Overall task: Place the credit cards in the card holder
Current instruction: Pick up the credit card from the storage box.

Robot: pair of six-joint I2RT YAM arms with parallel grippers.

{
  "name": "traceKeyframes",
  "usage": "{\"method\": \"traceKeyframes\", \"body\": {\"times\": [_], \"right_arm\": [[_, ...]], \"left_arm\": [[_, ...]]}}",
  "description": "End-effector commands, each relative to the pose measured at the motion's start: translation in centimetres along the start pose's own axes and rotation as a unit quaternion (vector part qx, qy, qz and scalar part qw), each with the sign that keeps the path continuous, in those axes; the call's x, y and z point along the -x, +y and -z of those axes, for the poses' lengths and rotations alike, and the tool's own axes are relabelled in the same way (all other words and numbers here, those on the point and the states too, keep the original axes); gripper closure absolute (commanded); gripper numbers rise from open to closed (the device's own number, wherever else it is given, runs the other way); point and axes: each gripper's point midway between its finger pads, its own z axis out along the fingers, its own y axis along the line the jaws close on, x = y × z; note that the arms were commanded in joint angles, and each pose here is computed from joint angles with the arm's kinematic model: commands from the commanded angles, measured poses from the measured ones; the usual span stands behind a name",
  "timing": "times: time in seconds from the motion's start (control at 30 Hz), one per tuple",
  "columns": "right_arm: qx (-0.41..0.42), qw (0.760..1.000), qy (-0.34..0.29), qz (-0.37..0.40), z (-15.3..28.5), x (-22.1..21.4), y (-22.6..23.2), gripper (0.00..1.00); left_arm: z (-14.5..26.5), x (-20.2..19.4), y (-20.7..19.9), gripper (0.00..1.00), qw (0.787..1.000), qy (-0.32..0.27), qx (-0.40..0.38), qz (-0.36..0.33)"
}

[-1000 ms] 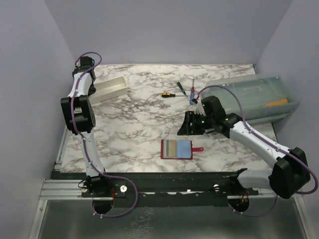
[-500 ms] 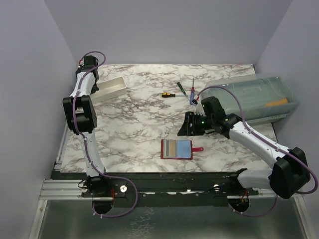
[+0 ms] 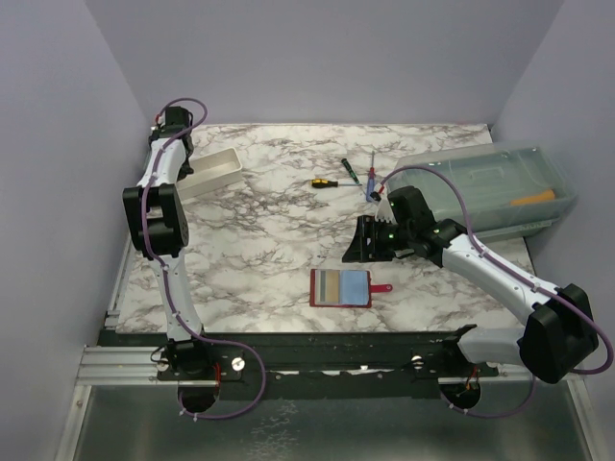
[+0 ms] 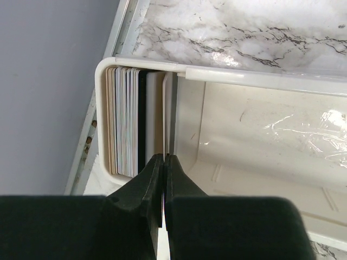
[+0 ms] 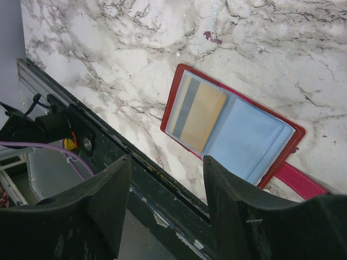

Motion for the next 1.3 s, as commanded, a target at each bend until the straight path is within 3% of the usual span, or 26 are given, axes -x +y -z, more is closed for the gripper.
{"method": "traceKeyframes", "body": {"times": [0.0, 0.37, 0.5, 0.6, 0.7, 0.8, 0.93, 1.0, 1.1, 1.27], "right_arm": [[0.009, 1.0, -0.004, -0.003, 0.4, 0.1, 0.4, 0.42], [0.008, 1.0, -0.006, -0.003, 0.7, 0.2, 0.5, 0.42], [-0.012, 1.0, -0.009, -0.002, 0.7, 0.2, -0.2, 0.42], [-0.036, 0.999, -0.015, 0.003, 1.1, 0.5, -0.8, 0.42], [-0.037, 0.999, -0.026, 0.01, 1.8, 1.3, -0.2, 0.42], [-0.007, 0.999, -0.049, 0.013, 3.0, 2.8, 1.9, 0.41], [0.067, 0.993, -0.095, 0.014, 4.9, 5.3, 6.1, 0.41], [0.114, 0.986, -0.125, 0.016, 6.1, 6.6, 8.5, 0.36], [0.16, 0.973, -0.164, 0.007, 7.8, 8.1, 10.8, 0.3], [0.184, 0.961, -0.205, -0.015, 9.4, 9.2, 11.9, 0.29]], "left_arm": [[3.0, 2.0, 1.7, 0.94, 0.999, -0.033, 0.014, 0.005], [6.6, 3.7, 3.1, 1.0, 0.997, -0.069, 0.009, 0.034], [11.2, 5.5, 1.9, 1.0, 0.989, -0.108, -0.076, 0.071], [16.5, 5.9, -1.4, 1.0, 0.963, -0.124, -0.22, 0.096], [24.0, 5.0, -6.4, 1.0, 0.889, -0.149, -0.423, 0.087], [32.0, 2.2, -10.2, 1.0, 0.783, -0.171, -0.594, 0.069], [41.4, -2.9, -13.1, 1.0, 0.647, -0.194, -0.735, 0.064], [45.1, -5.9, -14.1, 1.0, 0.584, -0.189, -0.786, 0.072], [48.8, -10.9, -16.1, 1.0, 0.526, -0.156, -0.834, 0.066], [51.8, -15.9, -17.0, 1.0, 0.475, -0.112, -0.87, 0.063]]}}
